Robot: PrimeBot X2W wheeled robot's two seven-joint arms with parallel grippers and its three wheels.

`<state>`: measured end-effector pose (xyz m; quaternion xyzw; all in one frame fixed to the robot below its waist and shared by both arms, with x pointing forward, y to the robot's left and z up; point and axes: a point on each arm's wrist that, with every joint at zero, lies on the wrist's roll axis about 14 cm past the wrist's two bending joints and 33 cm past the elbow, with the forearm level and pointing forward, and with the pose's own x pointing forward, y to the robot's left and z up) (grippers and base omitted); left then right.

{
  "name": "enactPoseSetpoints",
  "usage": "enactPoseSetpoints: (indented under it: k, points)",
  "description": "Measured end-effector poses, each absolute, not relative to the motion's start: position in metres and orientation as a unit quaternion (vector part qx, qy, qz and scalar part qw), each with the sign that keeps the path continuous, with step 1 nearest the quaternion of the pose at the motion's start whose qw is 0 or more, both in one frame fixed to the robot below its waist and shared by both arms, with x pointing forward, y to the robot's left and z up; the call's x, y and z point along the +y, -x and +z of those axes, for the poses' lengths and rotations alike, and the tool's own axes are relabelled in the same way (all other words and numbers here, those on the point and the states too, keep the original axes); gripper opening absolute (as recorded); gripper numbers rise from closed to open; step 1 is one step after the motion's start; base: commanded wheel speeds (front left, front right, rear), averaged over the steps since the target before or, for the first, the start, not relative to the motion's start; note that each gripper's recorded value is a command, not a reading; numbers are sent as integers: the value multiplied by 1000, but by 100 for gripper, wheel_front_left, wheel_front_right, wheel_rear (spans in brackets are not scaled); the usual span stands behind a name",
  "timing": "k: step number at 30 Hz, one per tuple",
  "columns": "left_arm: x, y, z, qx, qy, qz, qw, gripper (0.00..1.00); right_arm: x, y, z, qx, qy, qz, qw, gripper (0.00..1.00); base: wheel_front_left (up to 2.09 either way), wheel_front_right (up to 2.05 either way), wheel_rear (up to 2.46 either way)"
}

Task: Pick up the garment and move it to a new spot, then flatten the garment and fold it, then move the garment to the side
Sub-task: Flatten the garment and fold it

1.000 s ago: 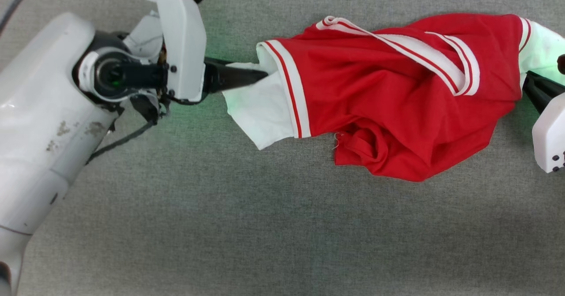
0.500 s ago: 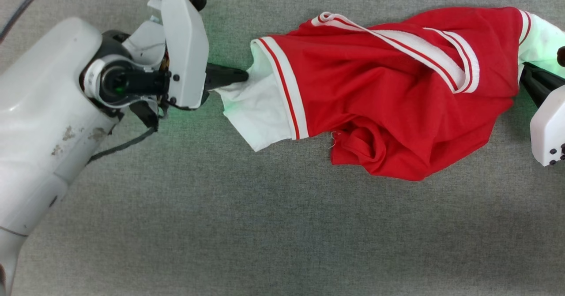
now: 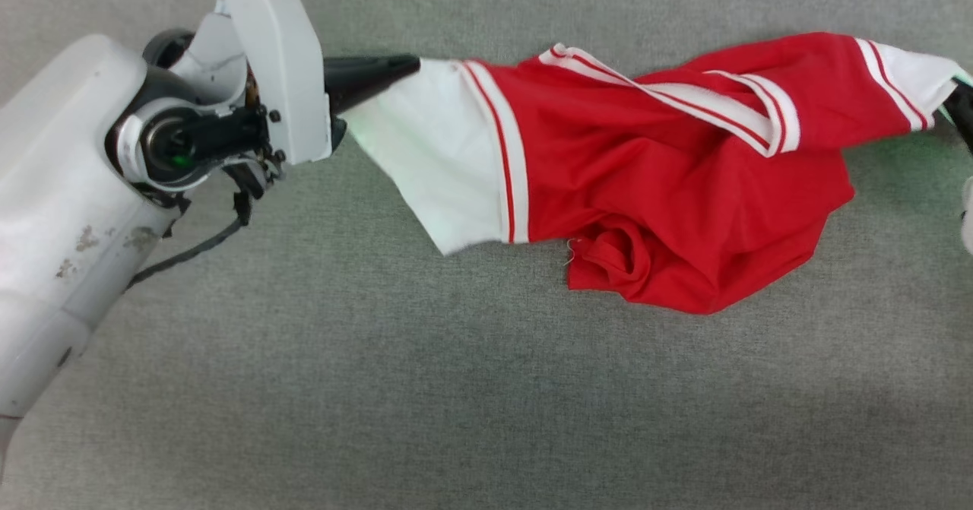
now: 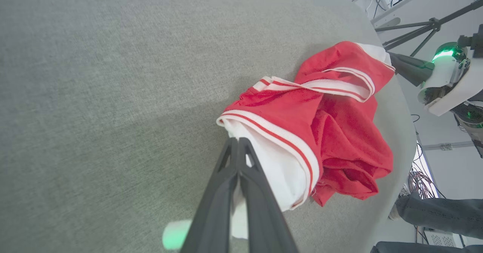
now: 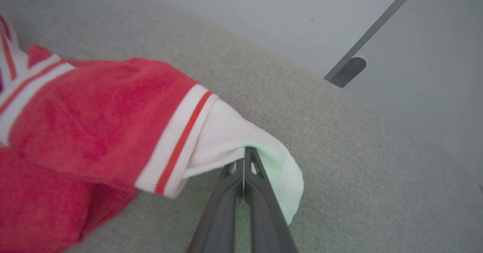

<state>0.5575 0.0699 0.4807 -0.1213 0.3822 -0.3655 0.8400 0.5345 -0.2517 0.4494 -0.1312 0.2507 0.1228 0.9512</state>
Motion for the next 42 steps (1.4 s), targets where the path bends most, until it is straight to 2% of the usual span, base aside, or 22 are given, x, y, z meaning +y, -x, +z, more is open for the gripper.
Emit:
enactPoseSetpoints:
  k: [5, 11, 16, 21, 27, 34, 37, 42]
  points:
    - [82, -568, 510, 307, 103, -348, 880, 0, -260, -540, 485, 214, 109, 104, 965, 0, 0, 0, 0]
    - [103, -599, 524, 220, 84, -305, 923, 0, -264, -555, 491, 203, 68, 82, 973, 0, 0, 0, 0]
    - [116, -646, 548, 126, 90, -260, 953, 0, -262, -593, 513, 157, 13, 61, 986, 0, 0, 0, 0]
    - [135, -697, 609, -20, 86, -195, 977, 0, -263, -641, 567, 57, -46, 34, 997, 0, 0, 0, 0]
    - [151, -729, 676, -135, 113, -140, 974, 0, -269, -677, 648, -71, -65, 12, 995, 0, 0, 0, 0]
    - [169, -723, 767, -244, 163, -125, 948, 0, -279, -679, 730, -187, -64, -2, 980, 0, 0, 0, 0]
    - [170, -718, 769, -253, 172, -128, 944, 0, -284, -675, 739, -198, -59, -6, 978, 0, 0, 0, 0]
    - [163, -716, 716, -200, 184, -130, 954, 0, -286, -671, 710, -154, -39, 0, 987, 0, 0, 0, 0]
